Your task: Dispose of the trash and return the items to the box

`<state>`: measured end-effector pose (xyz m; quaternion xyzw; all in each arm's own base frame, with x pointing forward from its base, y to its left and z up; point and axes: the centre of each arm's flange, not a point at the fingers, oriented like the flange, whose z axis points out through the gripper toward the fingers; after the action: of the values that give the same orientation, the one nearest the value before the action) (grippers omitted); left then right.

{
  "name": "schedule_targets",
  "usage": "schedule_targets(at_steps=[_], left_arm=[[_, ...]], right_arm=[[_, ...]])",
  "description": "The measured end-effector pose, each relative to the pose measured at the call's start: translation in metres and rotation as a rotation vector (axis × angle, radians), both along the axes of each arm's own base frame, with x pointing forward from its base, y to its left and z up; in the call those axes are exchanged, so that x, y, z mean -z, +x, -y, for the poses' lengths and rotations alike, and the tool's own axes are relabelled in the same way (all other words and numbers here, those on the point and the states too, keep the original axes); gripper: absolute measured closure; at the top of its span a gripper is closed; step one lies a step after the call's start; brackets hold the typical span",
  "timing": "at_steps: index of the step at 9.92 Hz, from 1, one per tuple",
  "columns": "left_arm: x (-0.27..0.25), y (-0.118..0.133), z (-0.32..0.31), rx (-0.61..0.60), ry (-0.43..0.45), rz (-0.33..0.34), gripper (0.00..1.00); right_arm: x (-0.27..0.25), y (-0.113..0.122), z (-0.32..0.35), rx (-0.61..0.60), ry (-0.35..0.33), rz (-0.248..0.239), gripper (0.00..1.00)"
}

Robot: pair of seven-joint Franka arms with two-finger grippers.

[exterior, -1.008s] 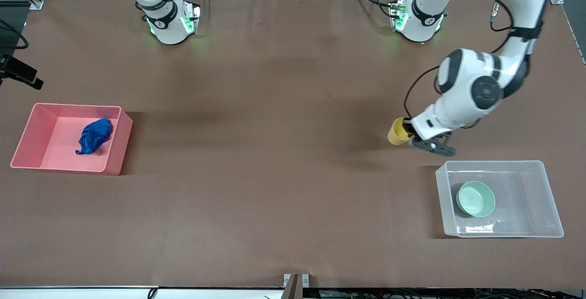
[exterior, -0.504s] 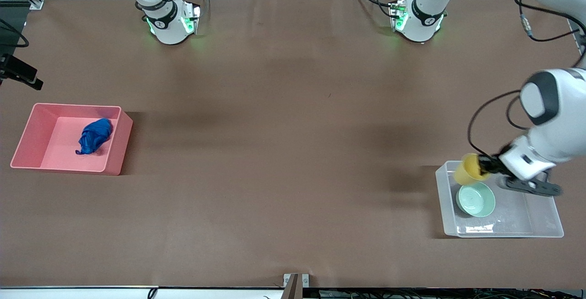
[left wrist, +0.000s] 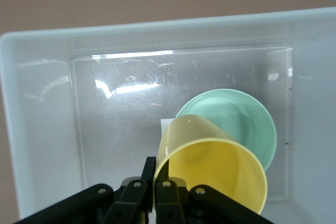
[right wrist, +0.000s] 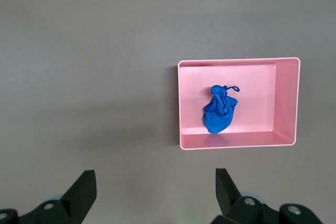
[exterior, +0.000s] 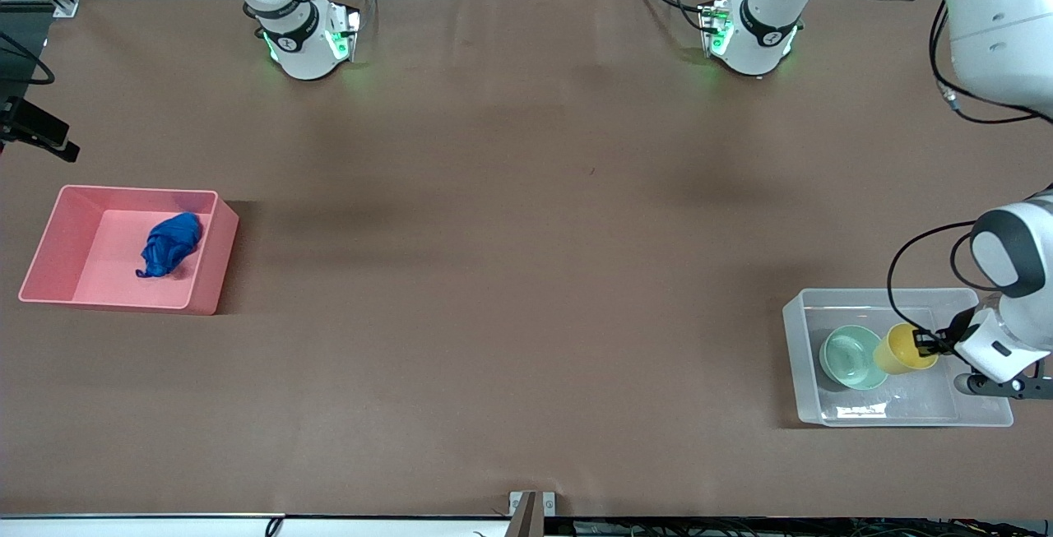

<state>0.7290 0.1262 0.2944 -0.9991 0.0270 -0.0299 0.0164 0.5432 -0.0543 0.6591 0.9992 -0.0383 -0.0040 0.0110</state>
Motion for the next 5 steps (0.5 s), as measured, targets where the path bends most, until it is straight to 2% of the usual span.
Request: schedule_targets(at_steps=[2,5], left_arm=[[0.015,0.0,0.001,-0.038,-0.06,-0.001,0.97],[0.022,0.0,0.007,-0.042,-0.08,-0.009,0.96]], right_arm=[[0.0,0.0,0.0,0.0,0.0,0.001,0.0],[0.0,0.0,0.001,0.002,0.0,0.001,0.0]])
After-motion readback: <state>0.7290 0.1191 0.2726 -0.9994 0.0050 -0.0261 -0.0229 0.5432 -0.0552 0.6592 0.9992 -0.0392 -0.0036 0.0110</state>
